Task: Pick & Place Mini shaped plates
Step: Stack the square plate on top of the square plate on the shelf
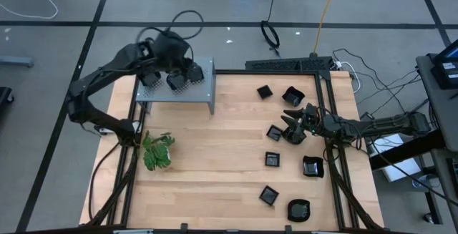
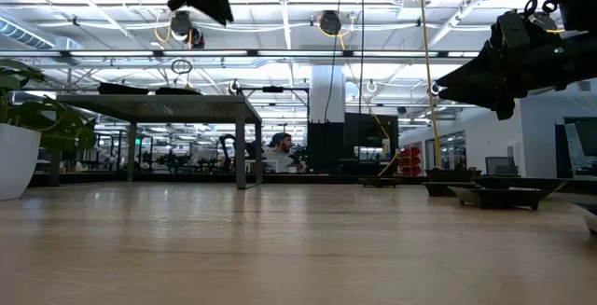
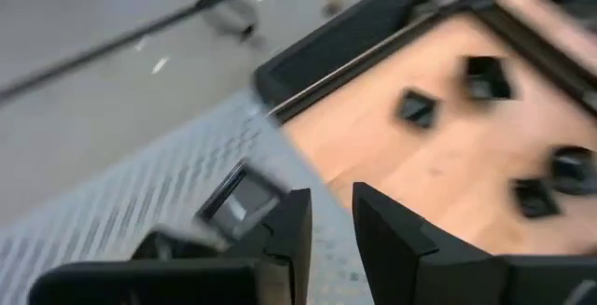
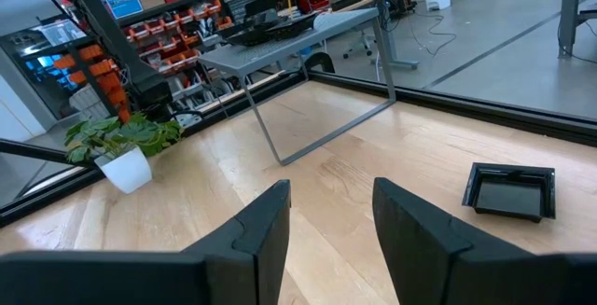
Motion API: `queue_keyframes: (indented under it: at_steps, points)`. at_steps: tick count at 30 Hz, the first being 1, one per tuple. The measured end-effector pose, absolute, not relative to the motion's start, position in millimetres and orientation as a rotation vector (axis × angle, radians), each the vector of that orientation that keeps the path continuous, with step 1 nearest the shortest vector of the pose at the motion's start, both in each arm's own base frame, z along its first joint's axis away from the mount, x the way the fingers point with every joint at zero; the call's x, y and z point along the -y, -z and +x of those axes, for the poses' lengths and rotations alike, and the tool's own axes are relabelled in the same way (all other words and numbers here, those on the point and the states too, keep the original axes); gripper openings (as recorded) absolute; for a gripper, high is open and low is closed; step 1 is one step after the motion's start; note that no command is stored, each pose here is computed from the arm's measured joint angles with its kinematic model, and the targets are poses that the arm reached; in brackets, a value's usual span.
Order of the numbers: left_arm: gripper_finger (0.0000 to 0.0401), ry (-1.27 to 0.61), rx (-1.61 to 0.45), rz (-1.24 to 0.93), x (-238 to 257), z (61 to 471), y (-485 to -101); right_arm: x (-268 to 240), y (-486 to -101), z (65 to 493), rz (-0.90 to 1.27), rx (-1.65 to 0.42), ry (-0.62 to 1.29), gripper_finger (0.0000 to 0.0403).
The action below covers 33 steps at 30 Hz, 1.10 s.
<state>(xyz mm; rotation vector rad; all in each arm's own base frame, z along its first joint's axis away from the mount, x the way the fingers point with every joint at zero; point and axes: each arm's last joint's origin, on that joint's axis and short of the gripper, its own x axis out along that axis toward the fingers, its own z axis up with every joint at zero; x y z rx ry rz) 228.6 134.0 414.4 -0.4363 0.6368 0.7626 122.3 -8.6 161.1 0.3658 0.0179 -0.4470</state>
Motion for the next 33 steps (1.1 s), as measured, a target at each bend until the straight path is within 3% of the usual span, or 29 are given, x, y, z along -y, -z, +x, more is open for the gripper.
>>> queue_keyframes:
  at_steps: [6,17,26,33]
  points:
    - [0.0074,-0.619,-0.574,-0.257,-118.0,202.5,-439.4,8.6,-161.1,122.4,0.366,-0.018,0.447,0.0142]
    - [0.0047,-0.544,-0.456,-0.08,-88.5,153.6,-469.6,8.6,-161.1,122.3,0.366,-0.018,0.447,0.0142]
    - [0.0042,-0.569,-0.318,-0.215,-70.9,123.1,-482.8,8.6,-161.1,122.4,0.366,-0.018,0.447,0.0142]
    - [0.0046,-0.461,-0.28,-0.339,-65.2,120.5,-484.6,8.7,-164.1,122.6,0.378,0.015,0.442,0.0142]
